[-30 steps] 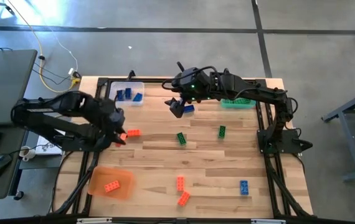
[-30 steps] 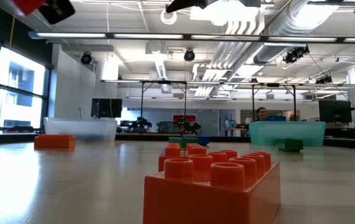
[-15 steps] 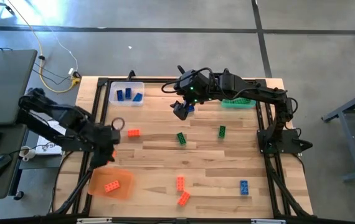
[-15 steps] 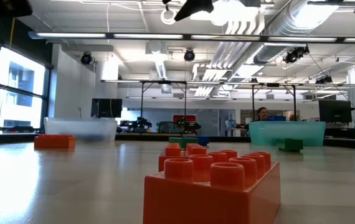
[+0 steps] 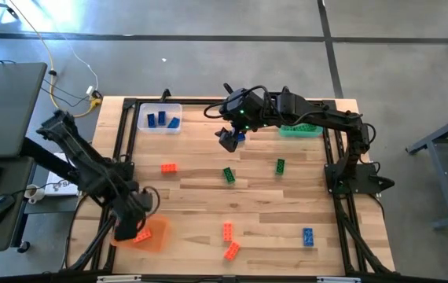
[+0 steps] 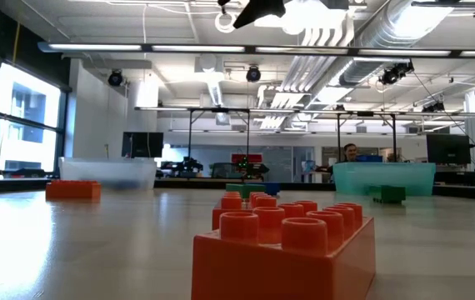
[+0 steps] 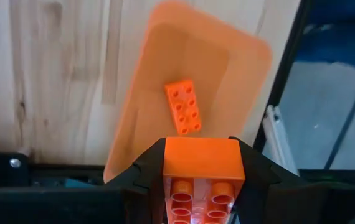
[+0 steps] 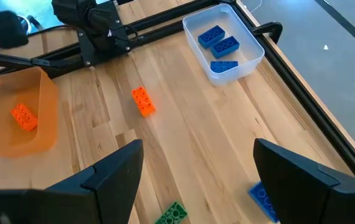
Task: Sort & place blocks by color
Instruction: Put the orange game piece into the orange bin
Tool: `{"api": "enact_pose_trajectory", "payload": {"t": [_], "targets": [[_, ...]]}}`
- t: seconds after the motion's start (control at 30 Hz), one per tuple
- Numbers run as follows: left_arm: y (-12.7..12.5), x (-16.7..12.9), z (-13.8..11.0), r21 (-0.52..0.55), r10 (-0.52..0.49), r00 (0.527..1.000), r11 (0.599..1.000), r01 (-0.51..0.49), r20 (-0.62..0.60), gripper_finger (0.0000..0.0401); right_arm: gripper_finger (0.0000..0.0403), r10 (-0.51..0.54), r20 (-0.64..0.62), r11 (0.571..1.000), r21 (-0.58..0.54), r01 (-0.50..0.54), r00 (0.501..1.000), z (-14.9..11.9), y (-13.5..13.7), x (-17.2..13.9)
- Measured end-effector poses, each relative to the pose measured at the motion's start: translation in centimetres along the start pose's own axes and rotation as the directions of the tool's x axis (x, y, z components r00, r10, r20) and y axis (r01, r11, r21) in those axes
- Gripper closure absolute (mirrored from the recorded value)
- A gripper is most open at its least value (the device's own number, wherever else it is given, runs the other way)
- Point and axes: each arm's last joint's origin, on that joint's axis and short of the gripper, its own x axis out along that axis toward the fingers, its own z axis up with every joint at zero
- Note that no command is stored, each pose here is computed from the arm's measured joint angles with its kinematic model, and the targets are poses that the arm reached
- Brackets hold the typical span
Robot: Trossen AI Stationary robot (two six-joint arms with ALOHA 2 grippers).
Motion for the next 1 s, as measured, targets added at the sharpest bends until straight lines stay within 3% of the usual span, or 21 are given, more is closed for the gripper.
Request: {"api": "enact_pose_trajectory", "payload": {"t": [0.37,0.8,1.0], "targets": [[-3.1,4.9,1.0,0.015,0.081,0.995,0.997,-0.080,-0.056,0.0288,0.0112,0.022,-0.005,0.999,-0.024,-0.022,1.000,0.0,0.1,0.0],[-3.4,9.0,2.2,-0.015,0.245,0.964,0.969,-0.248,-0.107,0.0286,0.0112,0.068,-0.017,0.997,-0.024,-0.069,0.998,0.0,0.2,0.0],[-3.0,10.1,2.1,0.001,0.331,0.928,0.942,-0.336,-0.173,0.0285,0.0112,0.069,-0.017,0.997,-0.041,-0.069,0.997,0.0,0.2,0.0]]}}
